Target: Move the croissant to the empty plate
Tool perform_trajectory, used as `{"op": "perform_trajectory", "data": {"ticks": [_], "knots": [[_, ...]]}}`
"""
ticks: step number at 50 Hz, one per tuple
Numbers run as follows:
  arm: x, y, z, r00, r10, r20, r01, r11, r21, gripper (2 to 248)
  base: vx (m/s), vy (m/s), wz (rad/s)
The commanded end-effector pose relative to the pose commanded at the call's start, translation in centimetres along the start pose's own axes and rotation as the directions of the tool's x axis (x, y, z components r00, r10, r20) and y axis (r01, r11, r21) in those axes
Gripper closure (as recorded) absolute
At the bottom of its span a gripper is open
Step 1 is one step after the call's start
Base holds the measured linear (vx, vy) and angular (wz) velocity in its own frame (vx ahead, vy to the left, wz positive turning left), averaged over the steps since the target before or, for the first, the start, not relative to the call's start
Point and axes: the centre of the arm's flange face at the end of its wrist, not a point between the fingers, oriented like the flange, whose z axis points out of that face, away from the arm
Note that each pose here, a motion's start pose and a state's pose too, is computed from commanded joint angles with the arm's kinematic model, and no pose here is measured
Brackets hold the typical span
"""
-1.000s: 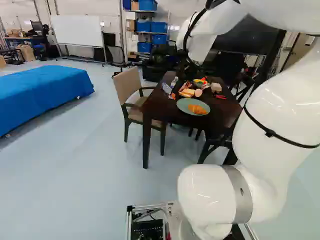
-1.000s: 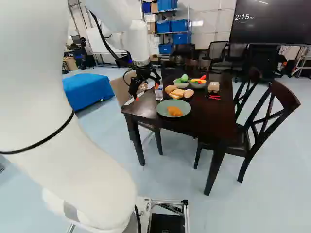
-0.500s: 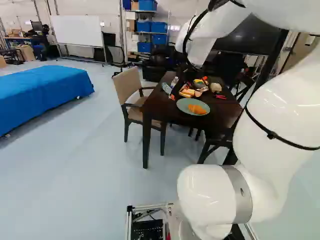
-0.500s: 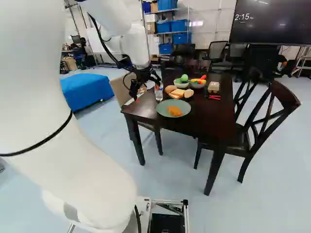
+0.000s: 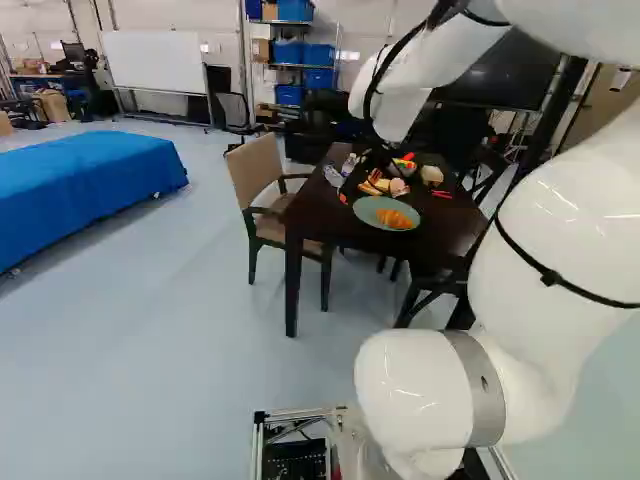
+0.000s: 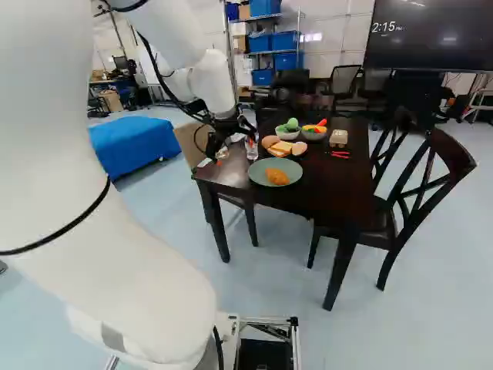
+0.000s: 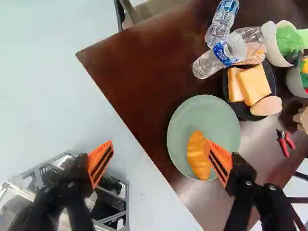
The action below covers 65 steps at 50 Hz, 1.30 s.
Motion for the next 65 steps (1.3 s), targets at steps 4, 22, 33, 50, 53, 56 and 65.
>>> {"op": "perform_trajectory", "data": {"ticks": [4, 22, 33, 50, 53, 56, 65], "knots": [[-0.3, -0.3, 0.3, 1.0, 0.015, -0.01, -0.015, 1.0, -0.014, 3, 0.0, 0.0, 0.0], [-2.1, -2.2, 1.9, 0.993, 0.088, -0.072, -0.094, 0.992, -0.079, 3, 0.0, 0.0, 0.0], [-3.5, -3.6, 2.9, 0.982, 0.138, -0.127, -0.153, 0.981, -0.117, 3, 0.0, 0.0, 0.0], [-6.0, -6.2, 4.4, 0.948, 0.214, -0.235, -0.254, 0.954, -0.16, 3, 0.0, 0.0, 0.0], [-6.5, -6.7, 4.6, 0.939, 0.227, -0.257, -0.274, 0.948, -0.164, 3, 0.0, 0.0, 0.0], [-7.0, -7.2, 4.8, 0.93, 0.239, -0.279, -0.292, 0.941, -0.168, 3, 0.0, 0.0, 0.0], [-8.5, -8.7, 5.4, 0.899, 0.272, -0.343, -0.345, 0.923, -0.171, 3, 0.0, 0.0, 0.0]]}}
